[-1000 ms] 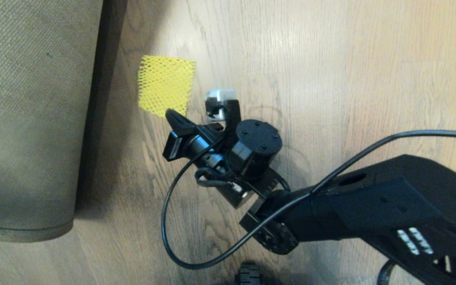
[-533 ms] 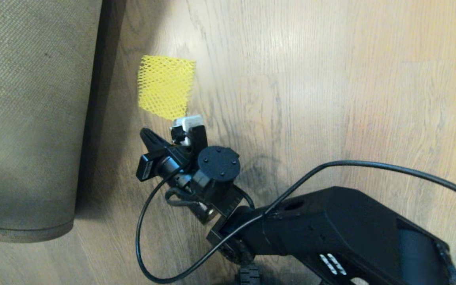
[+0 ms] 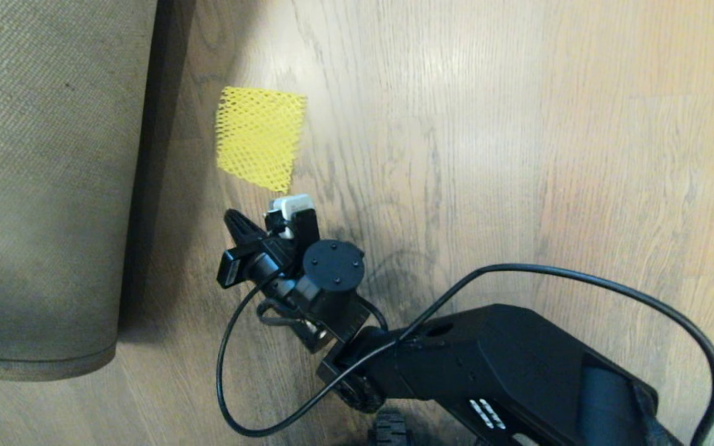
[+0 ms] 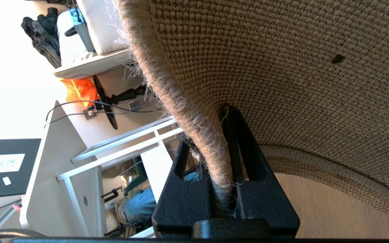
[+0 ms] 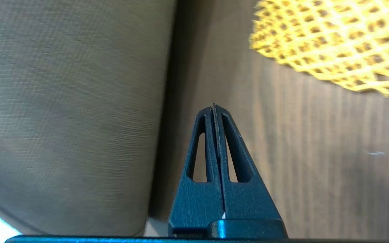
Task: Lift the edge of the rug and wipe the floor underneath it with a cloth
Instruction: Pick up the foam protection net
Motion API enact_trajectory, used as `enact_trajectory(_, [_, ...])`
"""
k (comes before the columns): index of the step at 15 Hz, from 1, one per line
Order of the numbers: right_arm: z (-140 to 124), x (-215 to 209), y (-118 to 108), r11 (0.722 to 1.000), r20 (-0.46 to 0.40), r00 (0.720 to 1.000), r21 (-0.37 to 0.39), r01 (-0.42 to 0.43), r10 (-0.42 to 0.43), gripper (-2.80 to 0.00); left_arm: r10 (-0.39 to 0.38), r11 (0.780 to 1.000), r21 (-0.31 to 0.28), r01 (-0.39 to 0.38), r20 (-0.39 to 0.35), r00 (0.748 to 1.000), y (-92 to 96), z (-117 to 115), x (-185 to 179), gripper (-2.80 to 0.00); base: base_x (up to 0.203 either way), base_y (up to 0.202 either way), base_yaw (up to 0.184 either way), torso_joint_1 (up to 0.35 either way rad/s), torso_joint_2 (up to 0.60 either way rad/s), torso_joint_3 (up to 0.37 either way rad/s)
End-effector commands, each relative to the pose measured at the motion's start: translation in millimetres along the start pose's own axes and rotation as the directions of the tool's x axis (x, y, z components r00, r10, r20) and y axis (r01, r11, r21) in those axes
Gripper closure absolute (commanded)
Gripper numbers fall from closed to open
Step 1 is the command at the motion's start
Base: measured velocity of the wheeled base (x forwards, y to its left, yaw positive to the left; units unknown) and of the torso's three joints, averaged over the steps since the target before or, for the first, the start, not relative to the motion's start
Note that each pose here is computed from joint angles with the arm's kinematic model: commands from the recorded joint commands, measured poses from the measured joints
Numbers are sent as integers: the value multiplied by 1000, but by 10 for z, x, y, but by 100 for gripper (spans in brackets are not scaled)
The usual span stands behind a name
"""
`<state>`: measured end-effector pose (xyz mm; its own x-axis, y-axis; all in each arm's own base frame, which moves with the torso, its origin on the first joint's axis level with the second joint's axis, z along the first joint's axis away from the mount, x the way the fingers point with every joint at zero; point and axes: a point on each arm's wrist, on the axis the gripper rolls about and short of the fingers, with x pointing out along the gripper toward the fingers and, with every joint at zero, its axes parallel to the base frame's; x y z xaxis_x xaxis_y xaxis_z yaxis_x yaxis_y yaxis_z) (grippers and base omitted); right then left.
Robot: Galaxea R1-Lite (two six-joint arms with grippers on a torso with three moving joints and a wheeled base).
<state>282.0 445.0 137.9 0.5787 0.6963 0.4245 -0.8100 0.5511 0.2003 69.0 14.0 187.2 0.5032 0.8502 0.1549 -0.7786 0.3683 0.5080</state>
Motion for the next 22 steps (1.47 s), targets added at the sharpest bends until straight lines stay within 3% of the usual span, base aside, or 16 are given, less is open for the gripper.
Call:
enact_trajectory(1, [26,37,-81,1000,24,1000,-3,11,-11,0,7,1000,-2,-7,-3,1000,7,2,0,0,0,0,0,0,0,0])
enact_trajectory(4, [166,62,-235,999,43,998,-16,44,-43,0,5,1000,0,-5,-3,1000,3,2,0,0,0,0,0,0,0,0])
enact_trajectory(8, [210,-46,-248,997,-5,998,-48,62,-62,0,5,1000,-1,-5,-2,1000,4,6,1,0,0,0,0,0,0,0])
enact_trajectory(14, [821,-455,-227,990,-81,992,-111,90,-99,0,5,1000,-4,-5,0,1000,6,17,4,0,0,0,0,0,0,0])
enact_trajectory(16, [1155,-736,-285,982,-101,987,-154,112,-128,0,5,1000,-2,-5,-1,1000,4,14,4,0,0,0,0,0,0,0])
enact_trajectory(19, [1818,-1245,-436,962,-66,978,-209,179,-196,0,2,1000,1,-2,-1,1000,0,7,2,0,0,0,0,0,0,0])
enact_trajectory(20, [2027,-1460,-569,942,-49,967,-244,230,-248,0,2,1000,3,-2,-1,1000,-2,2,1,0,0,0,0,0,0,0])
enact_trajectory(22, [2439,-1958,-805,877,4,929,-329,350,-369,0,1,1000,4,-1,-2,1000,-3,-1,0,0,0,0,0,0,0,0])
